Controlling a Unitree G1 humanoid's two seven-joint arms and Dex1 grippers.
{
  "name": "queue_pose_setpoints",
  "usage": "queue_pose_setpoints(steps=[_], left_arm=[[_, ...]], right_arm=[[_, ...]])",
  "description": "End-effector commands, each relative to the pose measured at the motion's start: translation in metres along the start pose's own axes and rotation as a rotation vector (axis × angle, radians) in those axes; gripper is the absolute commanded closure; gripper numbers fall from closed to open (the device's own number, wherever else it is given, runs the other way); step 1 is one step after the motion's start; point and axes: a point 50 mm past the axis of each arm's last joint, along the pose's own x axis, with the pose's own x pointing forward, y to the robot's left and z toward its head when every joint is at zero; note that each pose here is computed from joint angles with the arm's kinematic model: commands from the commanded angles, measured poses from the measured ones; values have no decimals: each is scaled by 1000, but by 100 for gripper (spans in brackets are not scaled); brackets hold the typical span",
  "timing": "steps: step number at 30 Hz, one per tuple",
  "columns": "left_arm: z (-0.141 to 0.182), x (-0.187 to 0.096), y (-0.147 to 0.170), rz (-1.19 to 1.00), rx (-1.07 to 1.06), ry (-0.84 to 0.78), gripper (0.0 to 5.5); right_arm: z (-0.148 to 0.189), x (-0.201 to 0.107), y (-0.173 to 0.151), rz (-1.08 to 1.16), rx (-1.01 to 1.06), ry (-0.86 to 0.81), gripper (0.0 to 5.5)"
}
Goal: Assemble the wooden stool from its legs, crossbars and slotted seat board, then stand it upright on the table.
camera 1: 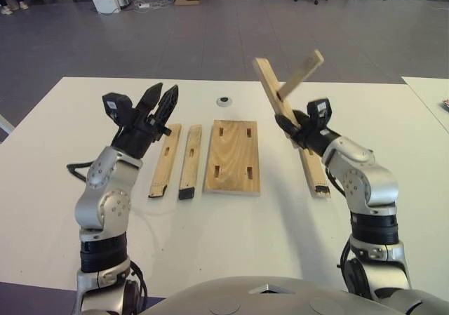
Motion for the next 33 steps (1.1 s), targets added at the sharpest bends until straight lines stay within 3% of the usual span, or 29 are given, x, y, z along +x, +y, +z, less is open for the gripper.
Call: queue_pose_setpoints(steps=[1, 5, 9, 13, 20, 33], left_arm=[[30, 19, -9, -268, -155, 14, 318], [54, 27, -11, -398, -259, 2, 318], [54, 28, -11, -424, -303, 22, 234], [50, 30, -9, -412, -316, 39, 170], [62, 21, -26, -623, -522, 54, 170], [49, 19, -28, -590, -542, 125, 170]], right_arm=[[46, 7, 26, 316, 19, -93, 339], [81, 5, 36, 511, 90, -174, 339], [95, -3, 47, 657, 139, -197, 339], [79, -10, 57, 747, 156, -101, 339], [56, -19, 62, 813, 162, 27, 339], [57, -31, 74, 949, 212, 59, 341]])
